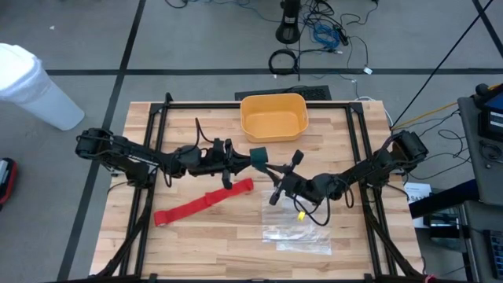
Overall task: Roll bandage
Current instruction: Roll the green bandage
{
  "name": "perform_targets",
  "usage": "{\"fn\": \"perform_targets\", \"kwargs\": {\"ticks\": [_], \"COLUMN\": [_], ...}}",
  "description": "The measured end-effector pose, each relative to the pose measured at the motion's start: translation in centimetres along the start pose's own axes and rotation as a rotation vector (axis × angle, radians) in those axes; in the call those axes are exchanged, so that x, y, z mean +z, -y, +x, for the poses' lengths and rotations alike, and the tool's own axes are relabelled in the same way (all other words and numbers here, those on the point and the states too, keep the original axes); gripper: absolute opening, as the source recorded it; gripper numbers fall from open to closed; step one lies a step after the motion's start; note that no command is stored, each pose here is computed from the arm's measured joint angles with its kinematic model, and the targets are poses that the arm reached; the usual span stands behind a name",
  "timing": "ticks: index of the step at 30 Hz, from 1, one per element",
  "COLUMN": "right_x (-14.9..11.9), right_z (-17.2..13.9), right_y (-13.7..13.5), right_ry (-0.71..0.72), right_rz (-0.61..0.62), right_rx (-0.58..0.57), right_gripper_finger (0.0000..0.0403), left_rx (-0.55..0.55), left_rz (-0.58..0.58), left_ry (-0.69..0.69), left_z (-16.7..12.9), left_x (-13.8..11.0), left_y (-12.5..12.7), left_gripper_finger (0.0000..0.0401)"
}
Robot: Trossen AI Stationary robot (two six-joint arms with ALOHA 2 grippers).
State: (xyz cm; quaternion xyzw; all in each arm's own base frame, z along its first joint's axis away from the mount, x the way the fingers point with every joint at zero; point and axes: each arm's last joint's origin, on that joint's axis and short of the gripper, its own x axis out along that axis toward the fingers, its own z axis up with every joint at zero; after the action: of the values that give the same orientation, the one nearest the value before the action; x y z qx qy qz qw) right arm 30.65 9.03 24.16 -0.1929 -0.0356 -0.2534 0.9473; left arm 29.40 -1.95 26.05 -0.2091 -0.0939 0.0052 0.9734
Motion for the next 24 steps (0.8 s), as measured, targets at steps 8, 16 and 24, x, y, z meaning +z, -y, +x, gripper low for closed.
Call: {"fn": "perform_targets", "kwargs": {"ticks": [8, 16, 24], "right_x": [-0.1, -2.0, -4.7], "right_z": [0.2, 1.2, 1.2], "right_y": [-0.2, -0.6, -0.7], "right_ry": [0.051, -0.052, -0.318], "right_rz": [0.148, 0.373, 0.389], "right_rx": [0.127, 0.468, 0.532], "right_gripper_finger": [0.0001, 0.0000, 0.0000], "left_rx": [-0.001, -0.004, -0.042], "left_rz": [0.058, 0.162, 0.275], "left_ry": [-0.002, 0.003, 0.030], "left_z": [0.0, 0.0, 0.0], "left_x": [0.0, 0.0, 0.3], "left_y": [0.0, 0.0, 0.3], "left_gripper_finger": [0.0013, 0.0013, 0.0013]}}
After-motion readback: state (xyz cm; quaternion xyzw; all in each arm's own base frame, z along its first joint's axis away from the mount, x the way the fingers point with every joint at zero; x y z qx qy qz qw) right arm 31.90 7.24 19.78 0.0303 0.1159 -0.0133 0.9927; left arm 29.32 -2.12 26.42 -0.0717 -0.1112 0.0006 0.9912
